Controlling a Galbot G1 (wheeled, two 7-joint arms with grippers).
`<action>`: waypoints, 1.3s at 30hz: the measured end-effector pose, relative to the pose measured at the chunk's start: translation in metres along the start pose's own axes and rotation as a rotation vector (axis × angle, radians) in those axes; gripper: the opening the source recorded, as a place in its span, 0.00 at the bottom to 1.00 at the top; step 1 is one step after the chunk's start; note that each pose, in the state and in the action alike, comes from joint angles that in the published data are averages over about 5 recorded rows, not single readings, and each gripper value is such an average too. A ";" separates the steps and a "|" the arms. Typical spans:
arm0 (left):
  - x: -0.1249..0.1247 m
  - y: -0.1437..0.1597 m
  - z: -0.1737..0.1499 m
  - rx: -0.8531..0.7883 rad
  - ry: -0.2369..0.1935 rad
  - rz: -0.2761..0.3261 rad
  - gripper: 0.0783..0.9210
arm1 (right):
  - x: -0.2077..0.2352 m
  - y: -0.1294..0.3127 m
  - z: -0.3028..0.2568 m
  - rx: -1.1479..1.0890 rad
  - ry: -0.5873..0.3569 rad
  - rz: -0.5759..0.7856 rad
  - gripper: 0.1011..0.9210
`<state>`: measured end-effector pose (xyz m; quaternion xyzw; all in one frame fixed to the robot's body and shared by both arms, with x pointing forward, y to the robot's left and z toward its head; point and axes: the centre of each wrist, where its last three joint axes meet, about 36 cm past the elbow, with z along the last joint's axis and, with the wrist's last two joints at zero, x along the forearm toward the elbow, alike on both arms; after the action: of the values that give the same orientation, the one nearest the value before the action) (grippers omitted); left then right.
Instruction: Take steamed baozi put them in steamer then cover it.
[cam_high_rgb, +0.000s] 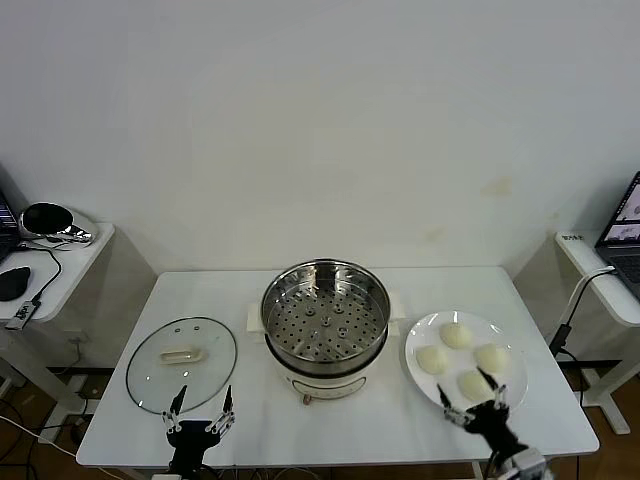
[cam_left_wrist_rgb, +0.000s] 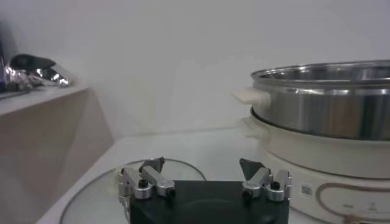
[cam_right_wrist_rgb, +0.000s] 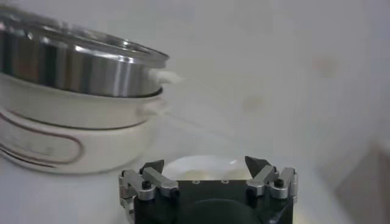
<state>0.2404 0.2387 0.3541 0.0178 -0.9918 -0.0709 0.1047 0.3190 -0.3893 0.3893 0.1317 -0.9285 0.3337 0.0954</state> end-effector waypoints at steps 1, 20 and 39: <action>0.000 0.000 0.000 -0.004 0.000 0.000 0.88 | -0.002 -0.005 0.000 0.021 0.004 -0.005 0.88; 0.003 0.014 -0.003 -0.099 -0.010 -0.017 0.88 | -0.117 -0.167 -0.051 0.583 0.165 -0.416 0.88; 0.001 0.029 -0.006 -0.127 -0.015 -0.062 0.88 | -0.231 -0.184 -0.073 0.722 0.316 -0.854 0.88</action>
<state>0.2404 0.2669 0.3646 0.0412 -0.9850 -0.1370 0.0960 0.6011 -0.4368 0.4927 0.4676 -0.5949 0.5767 0.3079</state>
